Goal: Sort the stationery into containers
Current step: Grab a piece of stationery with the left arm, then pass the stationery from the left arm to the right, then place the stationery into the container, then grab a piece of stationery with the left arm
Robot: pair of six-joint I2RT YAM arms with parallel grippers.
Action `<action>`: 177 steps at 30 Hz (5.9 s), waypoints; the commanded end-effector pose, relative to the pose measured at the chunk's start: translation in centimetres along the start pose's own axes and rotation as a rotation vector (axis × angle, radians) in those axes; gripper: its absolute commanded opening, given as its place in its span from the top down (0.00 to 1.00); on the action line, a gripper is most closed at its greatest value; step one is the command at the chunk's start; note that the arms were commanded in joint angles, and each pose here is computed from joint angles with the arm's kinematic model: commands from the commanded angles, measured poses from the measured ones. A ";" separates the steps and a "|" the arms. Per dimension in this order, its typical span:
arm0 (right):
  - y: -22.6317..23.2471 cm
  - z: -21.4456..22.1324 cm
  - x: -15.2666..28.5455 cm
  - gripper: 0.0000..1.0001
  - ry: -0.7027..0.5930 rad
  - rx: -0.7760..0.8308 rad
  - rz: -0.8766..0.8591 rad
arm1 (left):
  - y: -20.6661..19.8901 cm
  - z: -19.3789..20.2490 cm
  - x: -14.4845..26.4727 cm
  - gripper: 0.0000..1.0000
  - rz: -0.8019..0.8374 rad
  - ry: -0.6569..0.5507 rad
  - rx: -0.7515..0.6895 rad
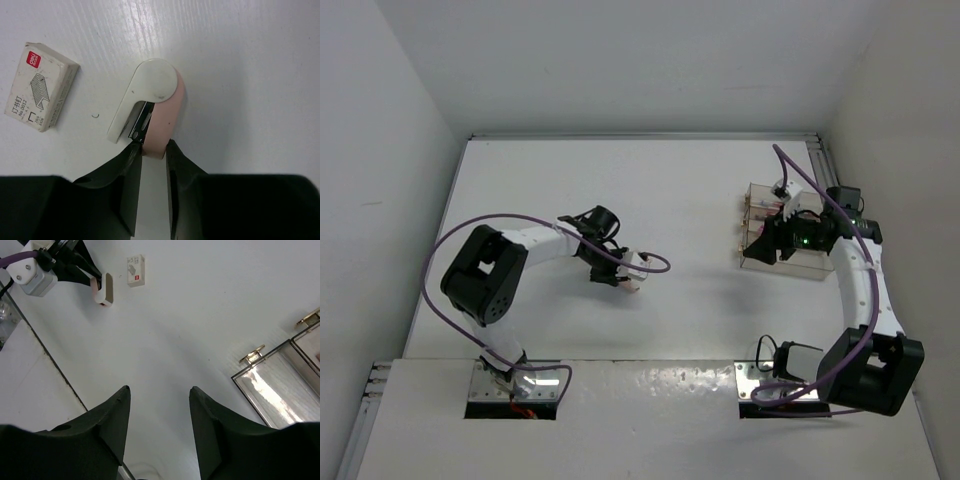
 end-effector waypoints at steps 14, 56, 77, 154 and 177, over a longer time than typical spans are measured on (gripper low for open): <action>0.4 -1.3 -1.5 0.46 0.044 0.608 0.018 | -1.7 -7.1 2.0 1.00 0.299 -0.162 0.415; 13.5 -3.9 -19.0 0.43 0.239 1.301 -0.459 | -1.9 -10.9 3.9 1.00 0.713 -0.410 0.941; 9.8 -5.6 -17.8 1.00 0.215 1.179 -0.325 | -0.5 -10.0 6.1 0.15 0.601 -0.448 0.890; -4.3 1.3 -0.1 0.45 -0.012 0.603 -0.144 | 9.8 -5.3 3.2 0.18 0.050 -0.107 -0.048; 1.6 0.0 2.8 0.44 -0.057 0.527 -0.053 | 6.4 -5.2 -3.7 0.67 0.127 -0.027 -0.085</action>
Point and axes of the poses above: each gripper's point midway between its finger pads, its own x axis back along the fingers, its own y axis along the line the jaws close on, z = x × y, the point moved 3 cm from there along x, back along the fingers, and after that the axes turned 13 degrees about x, right-handed, at the moved point
